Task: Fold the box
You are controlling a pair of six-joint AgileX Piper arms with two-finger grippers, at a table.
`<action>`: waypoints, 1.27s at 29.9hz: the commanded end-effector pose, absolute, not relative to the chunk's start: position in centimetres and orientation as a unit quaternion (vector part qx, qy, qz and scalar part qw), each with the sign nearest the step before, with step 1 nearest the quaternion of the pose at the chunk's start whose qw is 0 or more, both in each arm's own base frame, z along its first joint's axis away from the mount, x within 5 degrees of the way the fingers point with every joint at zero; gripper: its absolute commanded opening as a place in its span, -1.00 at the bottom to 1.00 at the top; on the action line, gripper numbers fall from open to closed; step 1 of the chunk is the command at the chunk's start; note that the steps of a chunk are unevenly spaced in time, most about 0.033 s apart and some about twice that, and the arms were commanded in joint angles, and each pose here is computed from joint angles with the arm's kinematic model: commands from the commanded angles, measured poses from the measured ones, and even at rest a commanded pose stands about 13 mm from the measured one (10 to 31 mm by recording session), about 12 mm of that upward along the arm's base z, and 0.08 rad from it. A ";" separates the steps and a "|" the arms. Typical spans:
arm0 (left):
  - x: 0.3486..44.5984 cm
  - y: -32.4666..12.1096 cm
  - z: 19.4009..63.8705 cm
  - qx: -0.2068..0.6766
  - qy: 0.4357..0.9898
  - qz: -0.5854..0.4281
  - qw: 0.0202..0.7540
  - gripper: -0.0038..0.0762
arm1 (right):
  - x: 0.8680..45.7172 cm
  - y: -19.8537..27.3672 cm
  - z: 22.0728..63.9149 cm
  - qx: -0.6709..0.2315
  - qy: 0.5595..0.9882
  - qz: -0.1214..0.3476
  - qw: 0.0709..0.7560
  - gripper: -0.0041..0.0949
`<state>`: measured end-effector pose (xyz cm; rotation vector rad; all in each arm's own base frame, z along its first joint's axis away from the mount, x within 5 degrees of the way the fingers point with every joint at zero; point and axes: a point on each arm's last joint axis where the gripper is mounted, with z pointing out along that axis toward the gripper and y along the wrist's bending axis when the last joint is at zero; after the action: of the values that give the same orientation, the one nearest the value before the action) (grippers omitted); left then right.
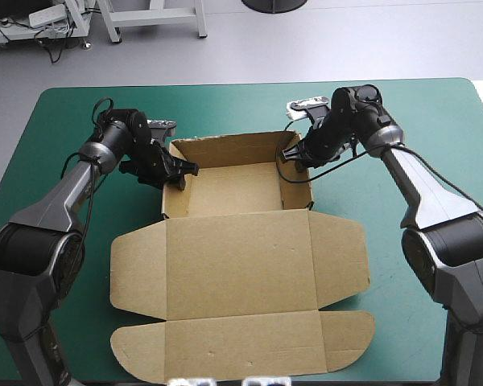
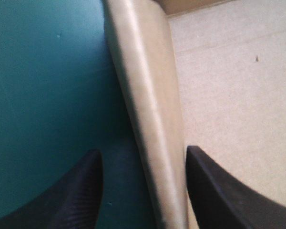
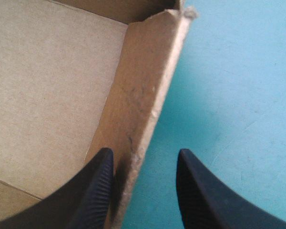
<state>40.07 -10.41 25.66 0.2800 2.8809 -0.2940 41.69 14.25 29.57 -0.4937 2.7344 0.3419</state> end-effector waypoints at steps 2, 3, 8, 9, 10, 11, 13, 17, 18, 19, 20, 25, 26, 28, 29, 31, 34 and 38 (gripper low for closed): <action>39.3 -10.4 28.6 0.081 0.980 -0.110 0.145 0.08 | 41.1 13.5 33.1 -0.176 0.951 0.119 0.223 -0.10; 39.3 -10.4 28.9 0.083 0.980 -0.109 0.144 0.08 | 41.1 13.5 33.3 -0.176 0.951 0.119 0.225 -0.10; 39.3 -9.9 31.1 0.095 0.981 -0.086 0.145 0.08 | 41.1 13.7 34.7 -0.174 0.945 0.133 0.245 -0.10; 39.3 -9.9 31.7 0.097 0.981 -0.085 0.148 0.08 | 41.1 13.8 35.0 -0.174 0.943 0.136 0.249 -0.10; 39.3 -9.8 32.6 0.099 0.980 -0.082 0.154 0.08 | 41.1 13.8 35.4 -0.174 0.941 0.141 0.255 -0.10; 39.4 -9.9 33.2 0.100 0.978 -0.083 0.164 0.08 | 41.1 13.9 35.7 -0.174 0.939 0.147 0.257 -0.10; 39.4 -9.9 34.9 0.093 0.973 -0.092 0.191 0.08 | 41.0 14.1 36.3 -0.174 0.936 0.156 0.264 -0.10; 39.0 -10.2 37.7 0.083 0.962 -0.120 0.229 0.07 | 40.7 14.0 36.9 -0.179 0.937 0.159 0.254 -0.10; 38.7 -10.1 38.4 0.084 0.960 -0.120 0.239 0.06 | 40.6 14.0 36.9 -0.180 0.939 0.156 0.247 -0.10; 38.3 -10.0 39.1 0.086 0.958 -0.120 0.247 0.04 | 40.6 14.0 36.9 -0.173 0.941 0.157 0.246 -0.10; 37.9 -9.9 39.7 0.097 0.955 -0.113 0.257 0.03 | 40.6 14.0 36.9 -0.165 0.942 0.160 0.245 -0.10; 34.0 -8.6 44.7 0.112 0.934 -0.089 0.326 -0.28 | 40.5 14.0 36.8 -0.161 0.943 0.164 0.242 -0.10; 33.2 -8.4 45.6 0.112 0.930 -0.090 0.338 -0.34 | 40.6 14.0 36.7 -0.161 0.944 0.160 0.241 -0.10; 31.1 -8.0 47.6 0.120 0.918 -0.098 0.366 -0.46 | 40.6 13.9 36.5 -0.161 0.945 0.158 0.239 -0.10; 29.8 -7.8 48.6 0.121 0.912 -0.099 0.379 -0.51 | 40.7 13.9 36.3 -0.161 0.945 0.155 0.237 -0.10; 27.3 -7.2 50.2 0.133 0.900 -0.094 0.405 -0.57 | 40.8 14.0 36.0 -0.160 0.946 0.155 0.234 -0.10; 23.6 -6.2 51.7 0.141 0.886 -0.086 0.433 -0.58 | 41.1 14.1 35.5 -0.160 0.948 0.156 0.228 -0.10; 19.2 -5.3 51.6 0.164 0.878 -0.079 0.443 -0.58 | 41.7 14.3 34.4 -0.158 0.951 0.156 0.215 -0.10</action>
<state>23.41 -6.11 50.71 0.3655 2.2075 -0.1991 42.40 14.76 32.00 -0.4444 2.6899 0.4136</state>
